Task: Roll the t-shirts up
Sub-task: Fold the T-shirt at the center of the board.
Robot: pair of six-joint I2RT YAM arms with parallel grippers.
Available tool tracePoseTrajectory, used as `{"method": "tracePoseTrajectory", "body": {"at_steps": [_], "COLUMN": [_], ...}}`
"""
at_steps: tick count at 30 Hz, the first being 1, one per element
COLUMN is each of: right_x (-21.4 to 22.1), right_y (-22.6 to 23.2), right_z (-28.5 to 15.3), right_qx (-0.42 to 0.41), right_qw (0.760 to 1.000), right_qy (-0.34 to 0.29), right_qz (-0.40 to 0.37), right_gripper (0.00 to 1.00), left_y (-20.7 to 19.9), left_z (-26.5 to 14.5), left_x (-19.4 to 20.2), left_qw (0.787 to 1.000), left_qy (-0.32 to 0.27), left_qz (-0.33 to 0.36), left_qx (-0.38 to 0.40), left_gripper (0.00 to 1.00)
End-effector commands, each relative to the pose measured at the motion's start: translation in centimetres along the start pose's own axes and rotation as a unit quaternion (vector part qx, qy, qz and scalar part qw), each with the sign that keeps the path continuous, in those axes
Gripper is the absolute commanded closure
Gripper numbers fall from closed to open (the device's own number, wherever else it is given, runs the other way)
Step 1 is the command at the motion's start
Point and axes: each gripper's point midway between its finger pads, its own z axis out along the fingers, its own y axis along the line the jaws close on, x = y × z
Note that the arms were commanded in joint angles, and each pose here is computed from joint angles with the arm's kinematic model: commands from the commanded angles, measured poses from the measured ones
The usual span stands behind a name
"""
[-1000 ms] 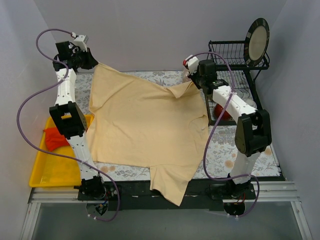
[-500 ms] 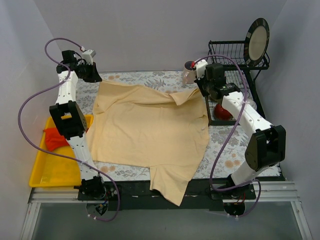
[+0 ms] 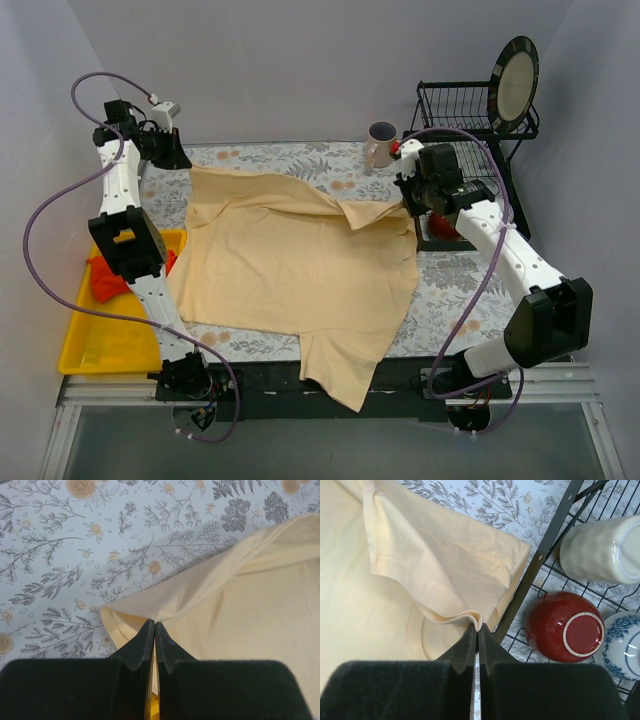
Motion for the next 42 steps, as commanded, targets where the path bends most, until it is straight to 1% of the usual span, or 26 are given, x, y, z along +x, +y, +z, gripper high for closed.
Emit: {"method": "tracePoseTrajectory", "body": {"at_steps": [1, 2, 4, 5, 10, 16, 21, 24, 26, 27, 28, 29, 30, 31, 32, 33, 34, 35, 37, 39, 40, 41, 42], "right_x": [1.7, 2.4, 3.0, 3.3, 4.8, 6.0, 7.0, 7.7, 8.1, 9.1, 9.3, 9.1, 9.6, 9.4, 9.3, 8.1, 7.8, 7.3, 5.2, 4.7, 3.8, 3.4, 2.9], "right_y": [1.1, 1.3, 2.3, 2.6, 4.0, 4.7, 5.3, 6.1, 7.5, 8.1, 9.1, 9.3, 9.5, 9.2, 8.9, 8.4, 7.7, 7.3, 6.2, 5.9, 5.4, 5.1, 4.8], "right_z": [-2.3, -2.5, -2.8, -3.1, -3.3, -3.4, -3.9, -4.6, -5.5, -6.0, -6.7, -7.2, -7.9, -8.1, -8.1, -8.3, -8.2, -7.6, -6.6, -4.6, -3.1, -2.3, -1.5], "right_qx": [-0.016, -0.016, -0.041, -0.047, -0.080, -0.098, -0.110, -0.135, -0.178, -0.195, -0.224, -0.239, -0.246, -0.239, -0.234, -0.227, -0.213, -0.207, -0.185, -0.184, -0.175, -0.170, -0.165], "right_qw": [1.000, 1.000, 0.999, 0.998, 0.996, 0.994, 0.992, 0.989, 0.981, 0.977, 0.970, 0.966, 0.962, 0.964, 0.964, 0.966, 0.969, 0.970, 0.976, 0.975, 0.976, 0.977, 0.978], "right_qy": [0.006, 0.011, 0.011, 0.012, 0.028, 0.041, 0.052, 0.066, 0.071, 0.090, 0.095, 0.093, 0.107, 0.109, 0.113, 0.101, 0.104, 0.104, 0.081, 0.091, 0.092, 0.094, 0.094], "right_qz": [0.018, 0.021, 0.027, 0.031, 0.031, 0.021, 0.020, 0.015, -0.001, -0.006, -0.017, -0.043, -0.045, -0.051, -0.056, -0.070, -0.076, -0.079, -0.086, -0.087, -0.089, -0.088, -0.088], "right_gripper": [0.99, 0.99, 0.99, 0.99, 0.99, 0.99, 0.99, 0.99, 0.99, 0.99, 0.96, 0.74, 0.63, 0.53, 0.46, 0.38, 0.36, 0.36, 0.34, 0.34, 0.35, 0.35, 0.36], "left_y": [-2.7, -2.4, -1.9, -1.4, -0.2, 0.0, -0.2, -0.2, -0.1, 0.0, 0.1, 0.2, 0.3, 0.3, 0.3, 0.2, 0.2, 0.3, 0.8, 1.8, 2.1, 3.0, 3.4], "left_z": [-5.2, -5.3, -5.6, -5.7, -5.7, -5.7, -6.2, -6.3, -6.3, -6.6, -7.0, -7.3, -7.7, -8.3, -8.6, -8.9, -9.0, -8.9, -7.8, -6.4, -5.4, -3.6, -2.5], "left_x": [-0.6, -0.2, 1.0, 1.3, 3.2, 5.5, 6.6, 7.3, 7.8, 7.8, 8.0, 7.9, 7.5, 7.2, 6.7, 5.8, 4.8, 4.1, 3.0, 2.7, 1.8, 2.8, 2.9], "left_qw": [0.998, 0.997, 0.996, 0.994, 0.988, 0.984, 0.983, 0.982, 0.981, 0.981, 0.981, 0.981, 0.981, 0.983, 0.984, 0.985, 0.986, 0.987, 0.990, 0.992, 0.993, 0.994, 0.994], "left_qy": [0.010, 0.018, 0.041, 0.048, 0.091, 0.121, 0.133, 0.139, 0.142, 0.142, 0.143, 0.143, 0.138, 0.131, 0.121, 0.108, 0.086, 0.074, 0.050, 0.044, 0.032, 0.045, 0.046], "left_qz": [0.061, 0.078, 0.077, 0.099, 0.115, 0.117, 0.117, 0.114, 0.113, 0.112, 0.109, 0.107, 0.109, 0.106, 0.108, 0.106, 0.112, 0.111, 0.095, 0.078, 0.054, 0.035, 0.021], "left_qx": [-0.007, -0.011, -0.025, -0.030, -0.049, -0.053, -0.056, -0.060, -0.062, -0.065, -0.068, -0.072, -0.077, -0.078, -0.079, -0.084, -0.086, -0.089, -0.087, -0.092, -0.100, -0.097, -0.096], "left_gripper": [1.00, 1.00, 1.00, 1.00, 1.00, 1.00, 1.00, 1.00, 1.00, 1.00, 1.00, 1.00, 0.80, 0.67, 0.61, 0.56, 0.48, 0.45, 0.40, 0.39, 0.39, 0.38, 0.38]}}
